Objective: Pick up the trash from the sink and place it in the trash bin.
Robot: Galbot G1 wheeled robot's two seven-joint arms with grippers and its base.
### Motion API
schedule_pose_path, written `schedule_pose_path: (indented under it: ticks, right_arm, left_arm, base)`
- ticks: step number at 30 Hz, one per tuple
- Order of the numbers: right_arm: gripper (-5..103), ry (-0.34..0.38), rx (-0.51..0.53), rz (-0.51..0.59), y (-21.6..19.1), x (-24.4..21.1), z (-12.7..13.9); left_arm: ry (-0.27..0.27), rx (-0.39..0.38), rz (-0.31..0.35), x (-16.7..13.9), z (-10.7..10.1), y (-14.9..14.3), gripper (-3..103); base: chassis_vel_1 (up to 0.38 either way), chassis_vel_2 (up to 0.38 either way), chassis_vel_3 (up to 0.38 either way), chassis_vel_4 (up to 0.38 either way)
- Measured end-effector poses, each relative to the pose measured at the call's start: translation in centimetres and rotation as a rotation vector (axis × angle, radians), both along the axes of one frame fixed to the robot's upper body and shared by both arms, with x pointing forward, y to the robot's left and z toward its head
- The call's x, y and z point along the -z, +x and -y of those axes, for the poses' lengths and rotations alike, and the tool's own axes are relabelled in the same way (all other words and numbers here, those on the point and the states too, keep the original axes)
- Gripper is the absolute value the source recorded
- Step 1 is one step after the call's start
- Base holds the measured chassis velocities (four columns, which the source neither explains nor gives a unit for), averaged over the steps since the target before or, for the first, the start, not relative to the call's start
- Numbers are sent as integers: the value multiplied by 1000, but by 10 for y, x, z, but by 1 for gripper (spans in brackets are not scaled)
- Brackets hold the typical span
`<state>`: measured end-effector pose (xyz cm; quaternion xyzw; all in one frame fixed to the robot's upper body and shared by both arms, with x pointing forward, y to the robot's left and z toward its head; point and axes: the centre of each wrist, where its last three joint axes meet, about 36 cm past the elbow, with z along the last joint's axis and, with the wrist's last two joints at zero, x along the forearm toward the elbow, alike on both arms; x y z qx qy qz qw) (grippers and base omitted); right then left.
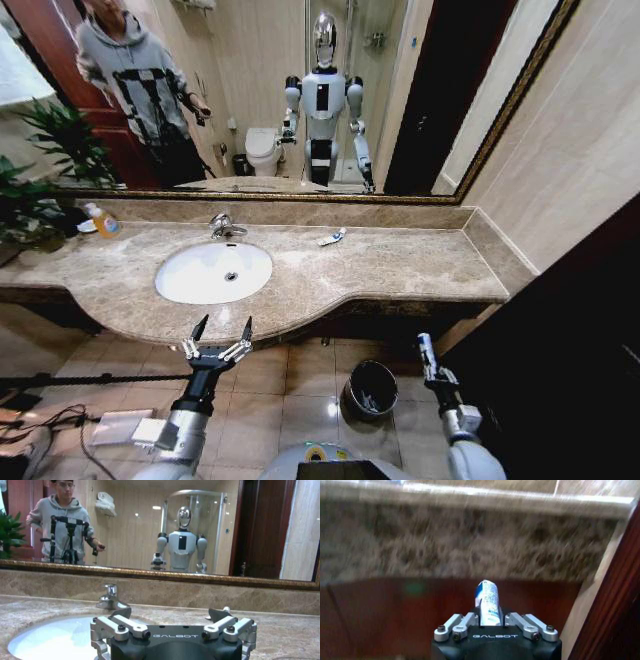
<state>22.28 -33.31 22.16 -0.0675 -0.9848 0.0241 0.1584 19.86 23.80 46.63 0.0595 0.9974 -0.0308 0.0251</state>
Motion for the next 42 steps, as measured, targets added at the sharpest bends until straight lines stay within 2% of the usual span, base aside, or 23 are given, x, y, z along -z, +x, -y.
schedule_pose_path:
  ticks: [8,11,17,22,42]
  right_arm:
    - [22,-9,-42,-150,-3,42,-8]
    - [22,4,-60,-241,2,66,-15]
    - [22,16,-101,-341,12,88,-21]
    - [22,-20,-140,-432,24,118,-20]
    - [22,-88,-262,-510,68,144,-52]
  left_arm:
    - [0,0,0,0,0,0,100]
    - [0,0,0,0,0,0,100]
    - [0,0,0,0,0,0,100]
    - [0,0,0,0,0,0,100]
    - [0,0,0,0,0,0,100]
  base:
    - [0,0,0,0]
    - [0,0,0,0]
    - [0,0,0,0]
    - [0,0,0,0]
    - [0,0,0,0]
